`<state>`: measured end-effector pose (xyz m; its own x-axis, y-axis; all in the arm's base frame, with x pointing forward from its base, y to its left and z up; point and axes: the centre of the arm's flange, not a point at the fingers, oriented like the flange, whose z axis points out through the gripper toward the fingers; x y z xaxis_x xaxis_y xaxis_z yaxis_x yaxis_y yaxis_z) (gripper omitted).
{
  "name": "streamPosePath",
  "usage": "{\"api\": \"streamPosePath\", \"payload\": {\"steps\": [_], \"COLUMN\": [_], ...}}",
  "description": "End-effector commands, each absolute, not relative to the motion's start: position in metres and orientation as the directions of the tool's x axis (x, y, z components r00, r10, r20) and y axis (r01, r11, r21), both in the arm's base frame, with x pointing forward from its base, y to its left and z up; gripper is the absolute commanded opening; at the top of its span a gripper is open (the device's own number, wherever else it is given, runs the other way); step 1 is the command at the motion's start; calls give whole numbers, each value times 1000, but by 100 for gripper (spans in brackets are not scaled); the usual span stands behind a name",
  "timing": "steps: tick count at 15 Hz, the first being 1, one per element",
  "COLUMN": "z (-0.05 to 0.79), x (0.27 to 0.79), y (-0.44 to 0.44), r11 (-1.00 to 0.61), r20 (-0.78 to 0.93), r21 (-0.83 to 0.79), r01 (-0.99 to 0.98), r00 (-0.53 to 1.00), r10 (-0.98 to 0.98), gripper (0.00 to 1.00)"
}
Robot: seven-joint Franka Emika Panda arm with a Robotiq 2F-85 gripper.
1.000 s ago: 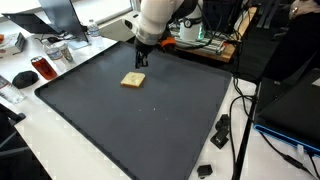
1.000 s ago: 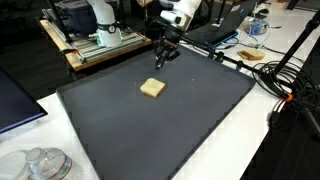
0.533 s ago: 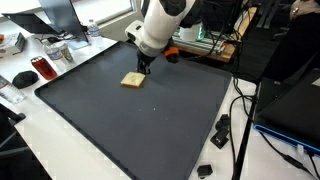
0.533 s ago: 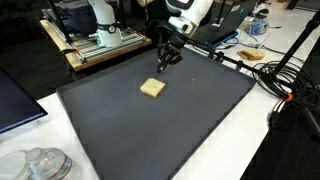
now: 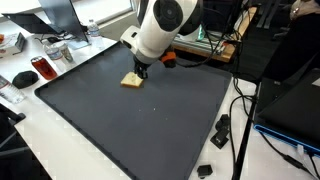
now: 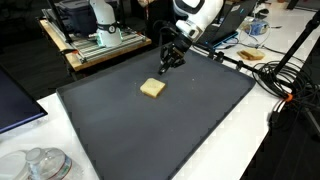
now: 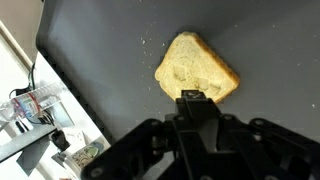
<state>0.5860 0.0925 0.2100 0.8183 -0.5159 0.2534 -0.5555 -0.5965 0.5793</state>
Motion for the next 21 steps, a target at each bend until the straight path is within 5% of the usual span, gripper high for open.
{"api": "streamPosePath", "payload": {"steps": [1, 14, 21], "z": [214, 216, 203], "x": [614, 690, 717], "y": [92, 75, 36], "r11": [-587, -567, -732], "r20": [164, -100, -305], "r21": [638, 694, 593], "r01": [-499, -443, -335], "r00": [832, 721, 749], "r10": [-529, -686, -589], "gripper": [5, 5, 5]}}
